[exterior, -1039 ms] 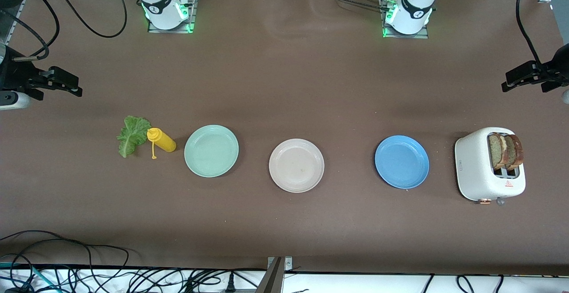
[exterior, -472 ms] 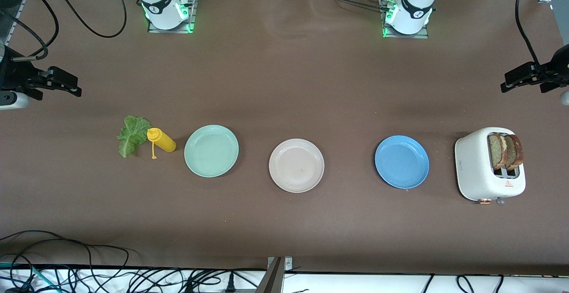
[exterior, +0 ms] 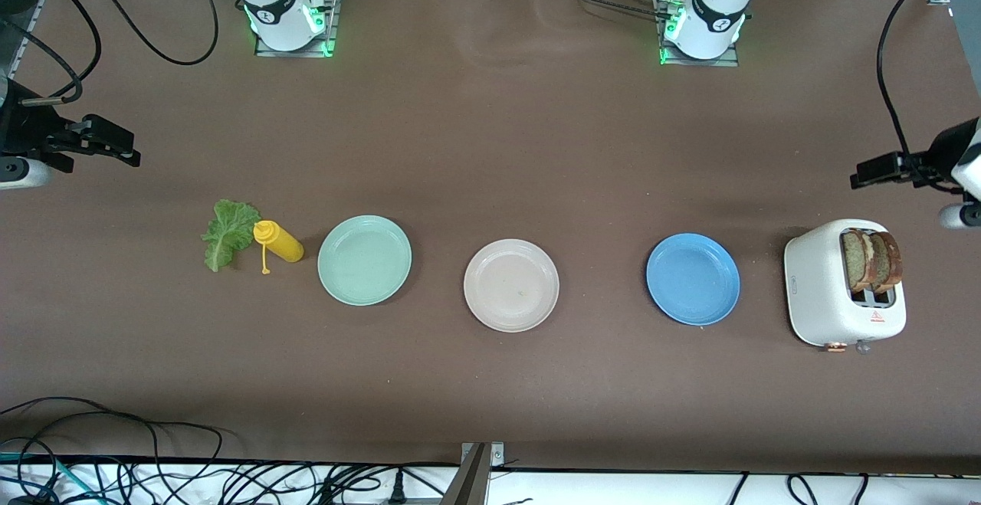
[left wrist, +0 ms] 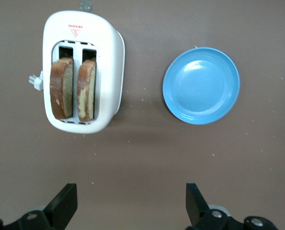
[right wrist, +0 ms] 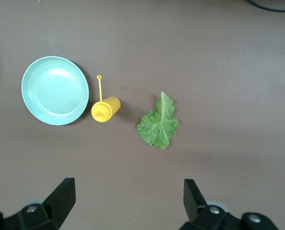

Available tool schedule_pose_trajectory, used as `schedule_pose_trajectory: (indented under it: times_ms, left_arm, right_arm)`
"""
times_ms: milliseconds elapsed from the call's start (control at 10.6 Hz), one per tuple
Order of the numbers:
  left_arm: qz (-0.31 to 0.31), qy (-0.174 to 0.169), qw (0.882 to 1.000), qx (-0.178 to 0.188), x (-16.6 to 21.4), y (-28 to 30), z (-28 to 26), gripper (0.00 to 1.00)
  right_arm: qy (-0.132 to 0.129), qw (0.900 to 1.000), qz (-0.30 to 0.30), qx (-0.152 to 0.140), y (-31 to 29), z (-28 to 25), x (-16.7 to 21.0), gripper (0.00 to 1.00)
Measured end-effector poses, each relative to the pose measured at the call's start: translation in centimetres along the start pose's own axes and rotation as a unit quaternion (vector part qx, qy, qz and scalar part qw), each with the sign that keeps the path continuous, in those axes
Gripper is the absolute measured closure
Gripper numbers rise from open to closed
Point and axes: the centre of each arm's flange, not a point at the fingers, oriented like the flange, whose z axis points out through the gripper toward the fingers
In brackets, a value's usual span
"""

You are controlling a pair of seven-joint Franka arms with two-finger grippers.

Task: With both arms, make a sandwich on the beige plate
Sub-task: 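Move the left gripper over the white toaster toward the bread slices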

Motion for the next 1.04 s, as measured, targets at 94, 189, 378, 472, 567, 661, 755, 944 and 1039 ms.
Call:
schedule_pose_trajectory:
  times_ms: [94,189,378,472,567,661,755,944,1039]
  left_arm:
    - [-0.002,0.001,1.000,0.010,1.1,-0.6,1.3,0.00]
    - [-0.003,0.001,1.000,0.012,2.3,-0.9,2.9,0.00]
    - [-0.009,0.005,1.000,0.011,4.4,-1.9,5.9,0.00]
    - [-0.014,0.005,1.000,0.010,5.2,-2.7,7.4,0.00]
    - [-0.016,0.004,1.000,0.009,5.9,-3.1,8.6,0.00]
    - [-0.016,0.007,1.000,0.009,6.5,-3.2,9.5,0.00]
    - [-0.016,0.010,1.000,0.009,7.0,-3.2,10.2,0.00]
    - [-0.010,0.012,1.000,0.009,7.6,-3.2,11.4,0.00]
    - [-0.009,0.014,1.000,0.009,7.9,-3.3,11.8,0.00]
  right_arm:
    - [0.000,1.000,0.000,0.000,0.0,0.0,0.0,0.00]
    - [0.000,1.000,0.000,0.000,0.0,0.0,0.0,0.00]
    - [0.000,1.000,0.000,0.000,0.0,0.0,0.0,0.00]
    - [0.000,1.000,0.000,0.000,0.0,0.0,0.0,0.00]
    - [0.000,1.000,0.000,0.000,0.0,0.0,0.0,0.00]
    - [0.000,1.000,0.000,0.000,0.0,0.0,0.0,0.00]
    - [0.000,1.000,0.000,0.000,0.0,0.0,0.0,0.00]
    - [0.000,1.000,0.000,0.000,0.1,0.0,0.0,0.00]
    - [0.000,1.000,0.000,0.000,0.1,0.0,0.0,0.00]
